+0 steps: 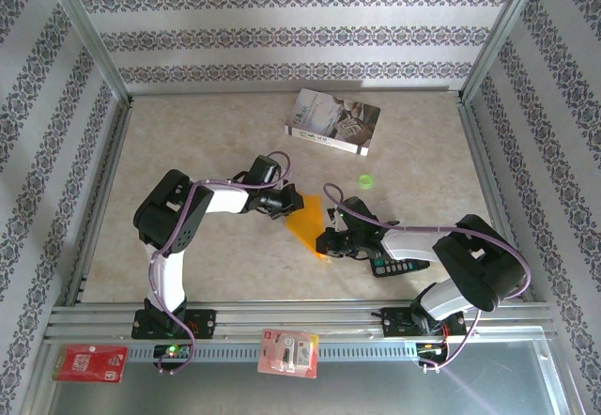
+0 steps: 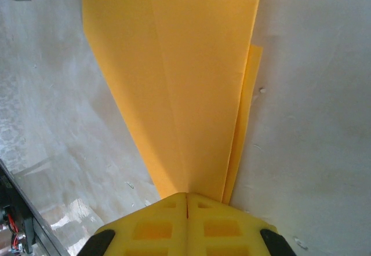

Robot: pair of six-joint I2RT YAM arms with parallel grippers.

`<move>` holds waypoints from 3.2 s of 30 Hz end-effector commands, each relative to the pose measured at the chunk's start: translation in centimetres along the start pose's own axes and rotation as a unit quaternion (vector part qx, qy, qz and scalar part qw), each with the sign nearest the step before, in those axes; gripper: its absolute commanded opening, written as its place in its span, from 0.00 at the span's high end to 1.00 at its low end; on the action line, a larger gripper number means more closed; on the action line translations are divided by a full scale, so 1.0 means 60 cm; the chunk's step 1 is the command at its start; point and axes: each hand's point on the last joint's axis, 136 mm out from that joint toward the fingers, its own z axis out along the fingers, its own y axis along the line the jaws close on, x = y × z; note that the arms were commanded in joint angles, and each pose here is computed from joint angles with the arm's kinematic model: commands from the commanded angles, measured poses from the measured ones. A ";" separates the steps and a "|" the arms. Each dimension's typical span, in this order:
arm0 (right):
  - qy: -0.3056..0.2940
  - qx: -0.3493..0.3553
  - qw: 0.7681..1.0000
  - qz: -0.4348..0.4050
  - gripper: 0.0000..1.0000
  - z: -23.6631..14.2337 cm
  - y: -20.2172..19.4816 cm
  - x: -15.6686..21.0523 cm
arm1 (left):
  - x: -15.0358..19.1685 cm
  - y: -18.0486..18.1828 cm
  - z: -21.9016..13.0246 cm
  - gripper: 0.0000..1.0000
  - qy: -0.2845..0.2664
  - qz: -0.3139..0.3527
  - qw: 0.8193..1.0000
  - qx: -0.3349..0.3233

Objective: Fold a paper plane with a square sheet of paper (pick it up from the middle)
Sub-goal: Fourth fold the wing at the center of the table, then turn over the paper at the center of the table.

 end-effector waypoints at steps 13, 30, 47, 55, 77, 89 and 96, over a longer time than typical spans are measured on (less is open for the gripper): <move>0.098 0.110 0.989 0.023 1.00 -0.009 -0.109 0.106 | -0.127 0.051 -0.039 0.87 -0.076 -0.007 0.996 -0.035; -0.108 0.052 0.990 -0.072 0.71 -0.088 0.013 -0.054 | 0.032 -0.005 -0.129 0.63 -0.088 0.005 0.996 0.013; -0.077 0.043 0.995 -0.054 0.69 -0.029 0.011 -0.064 | 0.058 -0.001 -0.095 0.63 -0.057 -0.006 0.998 0.030; -0.074 0.042 0.995 -0.055 0.73 -0.030 0.009 -0.053 | 0.061 0.007 -0.087 0.63 -0.053 -0.012 0.998 0.028; -0.060 0.016 0.997 -0.052 0.79 -0.012 0.009 -0.036 | 0.059 0.010 -0.084 0.63 -0.053 -0.017 0.998 0.028; -0.062 -0.003 0.997 -0.053 0.93 -0.001 0.018 -0.041 | 0.058 0.003 -0.094 0.63 -0.058 -0.015 0.998 0.029; -0.113 0.001 0.992 -0.062 1.00 -0.078 0.023 -0.080 | 0.032 -0.010 -0.134 0.63 -0.081 -0.018 0.996 0.039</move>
